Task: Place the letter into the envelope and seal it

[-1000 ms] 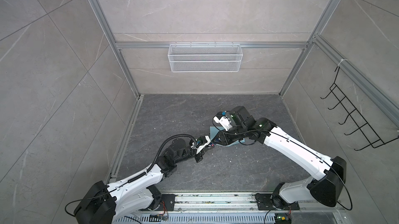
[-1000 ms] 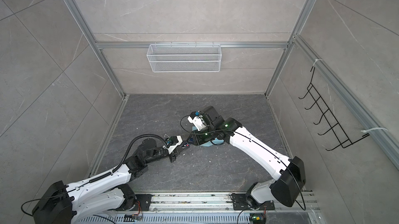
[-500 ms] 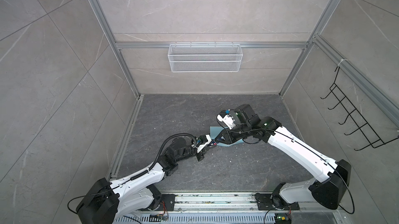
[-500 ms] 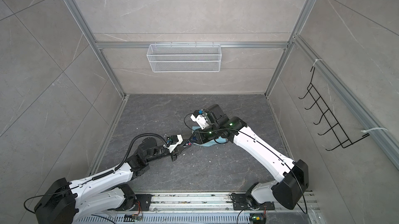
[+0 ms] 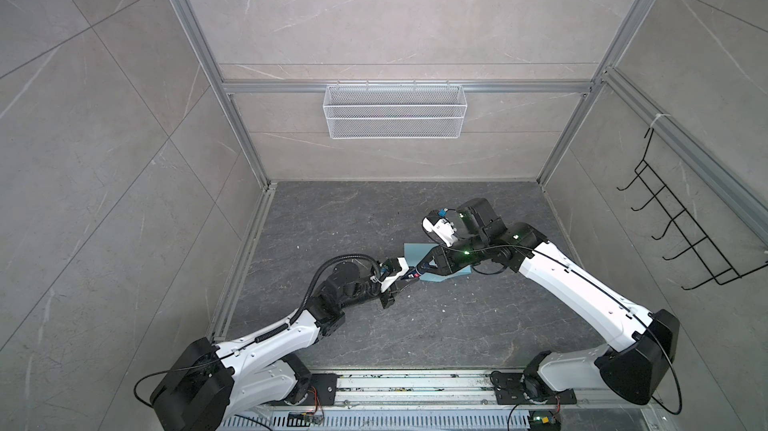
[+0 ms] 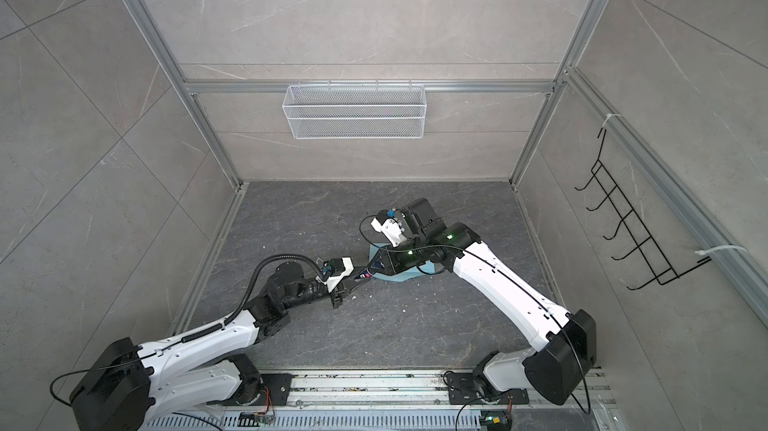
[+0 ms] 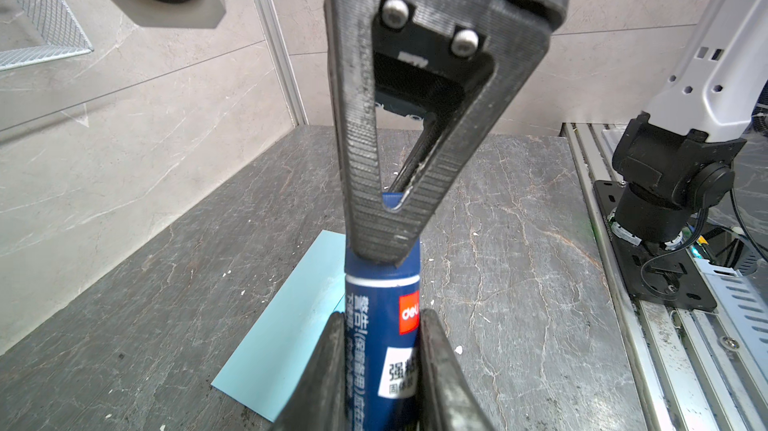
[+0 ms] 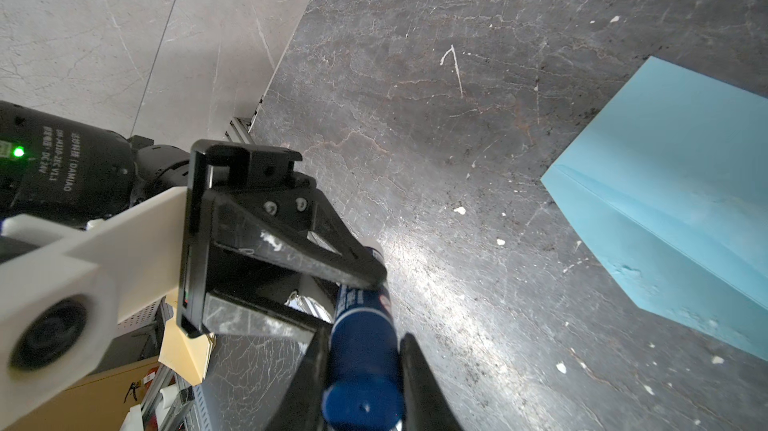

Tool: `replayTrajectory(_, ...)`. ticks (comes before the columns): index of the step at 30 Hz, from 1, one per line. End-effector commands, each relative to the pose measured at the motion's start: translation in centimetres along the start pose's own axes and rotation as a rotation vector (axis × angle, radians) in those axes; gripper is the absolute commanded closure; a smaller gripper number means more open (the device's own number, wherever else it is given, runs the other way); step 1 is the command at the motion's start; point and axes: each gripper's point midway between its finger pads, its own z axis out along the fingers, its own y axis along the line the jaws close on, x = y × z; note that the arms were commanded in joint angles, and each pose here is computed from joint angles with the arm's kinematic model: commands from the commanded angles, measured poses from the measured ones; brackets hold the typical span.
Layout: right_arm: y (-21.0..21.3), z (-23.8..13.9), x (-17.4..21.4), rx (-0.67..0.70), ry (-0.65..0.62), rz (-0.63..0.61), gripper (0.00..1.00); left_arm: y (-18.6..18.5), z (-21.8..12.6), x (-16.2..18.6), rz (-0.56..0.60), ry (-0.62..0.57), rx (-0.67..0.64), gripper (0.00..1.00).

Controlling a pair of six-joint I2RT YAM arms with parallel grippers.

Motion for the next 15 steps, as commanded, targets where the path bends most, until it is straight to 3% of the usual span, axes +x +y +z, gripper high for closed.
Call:
replayTrajectory(1, -1.17, -4.15, -2.02, 0.093, -0.140, -0.043, 0.83, -1.01, -1.49, 9.11, -0.160, 0.299, 0.013, 1.00)
replayTrajectory(15, -1.36, -4.56, -2.09, 0.082, -0.149, -0.032, 0.84, -1.47, -1.42, 9.74, -0.161, 0.320, 0.040, 1.00)
